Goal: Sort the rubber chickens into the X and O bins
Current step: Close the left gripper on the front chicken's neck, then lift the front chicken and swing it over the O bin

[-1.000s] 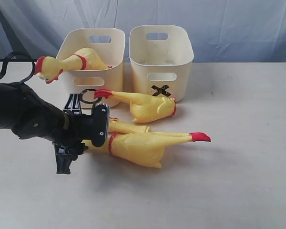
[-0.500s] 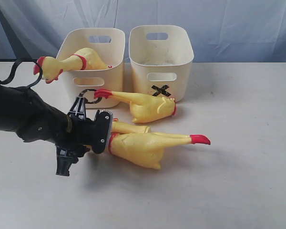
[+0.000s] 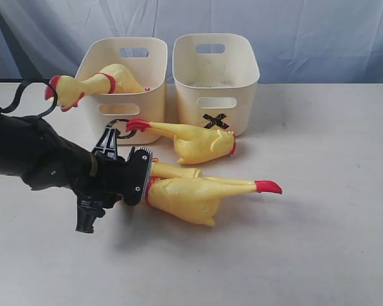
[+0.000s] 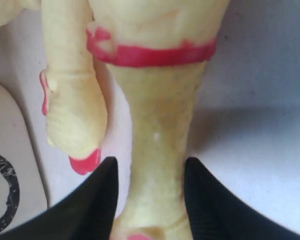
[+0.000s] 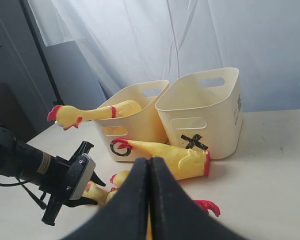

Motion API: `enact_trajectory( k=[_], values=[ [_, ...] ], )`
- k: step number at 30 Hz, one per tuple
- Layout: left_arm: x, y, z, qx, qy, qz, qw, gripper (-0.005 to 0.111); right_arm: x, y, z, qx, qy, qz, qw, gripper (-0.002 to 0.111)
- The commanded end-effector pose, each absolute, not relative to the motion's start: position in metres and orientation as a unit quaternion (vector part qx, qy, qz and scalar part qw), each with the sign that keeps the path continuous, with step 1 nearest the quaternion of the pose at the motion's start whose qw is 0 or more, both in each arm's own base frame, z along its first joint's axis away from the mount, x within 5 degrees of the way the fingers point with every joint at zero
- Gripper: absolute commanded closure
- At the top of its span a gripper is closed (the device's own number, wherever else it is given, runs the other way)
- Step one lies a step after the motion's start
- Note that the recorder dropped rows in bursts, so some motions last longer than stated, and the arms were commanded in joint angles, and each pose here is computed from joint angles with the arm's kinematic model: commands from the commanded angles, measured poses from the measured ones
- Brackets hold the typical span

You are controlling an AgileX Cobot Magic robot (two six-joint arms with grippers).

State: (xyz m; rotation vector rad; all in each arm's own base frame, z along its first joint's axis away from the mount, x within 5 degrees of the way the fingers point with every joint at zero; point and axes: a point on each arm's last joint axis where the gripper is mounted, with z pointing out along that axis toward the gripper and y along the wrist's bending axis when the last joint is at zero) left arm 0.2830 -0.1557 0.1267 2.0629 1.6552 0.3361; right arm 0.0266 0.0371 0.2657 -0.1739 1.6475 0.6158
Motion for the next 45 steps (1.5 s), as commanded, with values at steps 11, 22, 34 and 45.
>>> enact_trajectory(
  k=[11, 22, 34, 45],
  values=[
    [0.283, -0.157, 0.116, 0.755, 0.605, 0.116, 0.227, 0.066, 0.027, 0.037, 0.268, -0.078, 0.719, 0.271, 0.636, 0.109],
    [0.283, -0.157, 0.116, 0.755, 0.605, 0.115, 0.227, 0.098, 0.027, 0.037, 0.268, -0.078, 0.719, 0.27, 0.636, 0.109],
    [0.28, -0.154, 0.124, 0.747, 0.618, 0.117, 0.215, 0.107, 0.027, 0.037, 0.268, -0.078, 0.719, 0.27, 0.636, 0.109],
    [0.267, -0.154, 0.166, 0.619, 0.739, 0.043, 0.263, 0.107, 0.027, 0.037, 0.268, -0.078, 0.719, 0.27, 0.636, 0.109]
  ],
)
